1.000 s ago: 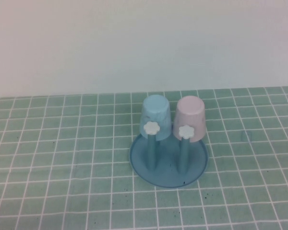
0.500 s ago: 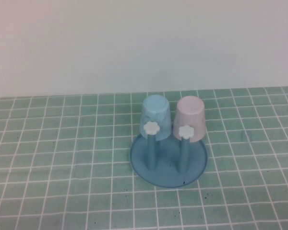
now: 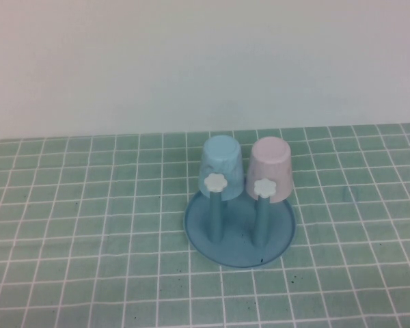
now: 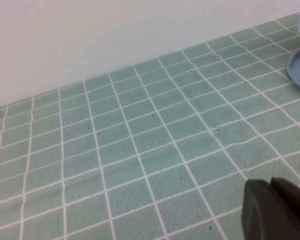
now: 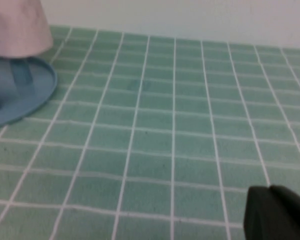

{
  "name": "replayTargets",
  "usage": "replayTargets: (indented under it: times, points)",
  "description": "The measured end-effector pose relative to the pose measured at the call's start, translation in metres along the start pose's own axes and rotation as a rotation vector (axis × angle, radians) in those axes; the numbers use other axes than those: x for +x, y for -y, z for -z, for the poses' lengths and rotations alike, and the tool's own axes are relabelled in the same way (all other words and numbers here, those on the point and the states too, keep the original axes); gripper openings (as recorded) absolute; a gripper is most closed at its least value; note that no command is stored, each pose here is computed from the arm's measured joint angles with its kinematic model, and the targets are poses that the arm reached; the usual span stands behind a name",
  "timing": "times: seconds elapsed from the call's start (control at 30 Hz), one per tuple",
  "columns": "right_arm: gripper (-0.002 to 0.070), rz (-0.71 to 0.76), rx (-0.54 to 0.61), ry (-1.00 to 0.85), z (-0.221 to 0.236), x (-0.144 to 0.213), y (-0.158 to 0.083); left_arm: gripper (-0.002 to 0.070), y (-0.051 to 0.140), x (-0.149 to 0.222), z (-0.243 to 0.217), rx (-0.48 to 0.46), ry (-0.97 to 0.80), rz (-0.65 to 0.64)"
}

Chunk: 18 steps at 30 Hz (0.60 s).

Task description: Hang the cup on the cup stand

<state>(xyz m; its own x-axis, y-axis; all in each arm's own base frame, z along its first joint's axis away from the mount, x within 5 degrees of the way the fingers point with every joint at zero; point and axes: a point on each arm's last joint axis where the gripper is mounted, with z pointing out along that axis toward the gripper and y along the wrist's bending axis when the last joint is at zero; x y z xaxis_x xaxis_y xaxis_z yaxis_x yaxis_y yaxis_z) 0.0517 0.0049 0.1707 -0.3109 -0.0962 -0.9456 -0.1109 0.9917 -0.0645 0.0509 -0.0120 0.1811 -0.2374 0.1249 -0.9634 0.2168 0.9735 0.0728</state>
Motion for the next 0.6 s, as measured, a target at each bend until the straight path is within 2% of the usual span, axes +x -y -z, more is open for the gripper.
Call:
replayTargets:
  times: [0.6]
  points:
    - [-0.0001,0.010,0.003,-0.033,-0.0002,0.0036,0.0003,-0.0001,-0.0001,-0.0003,0.0000,-0.001,0.004,0.000]
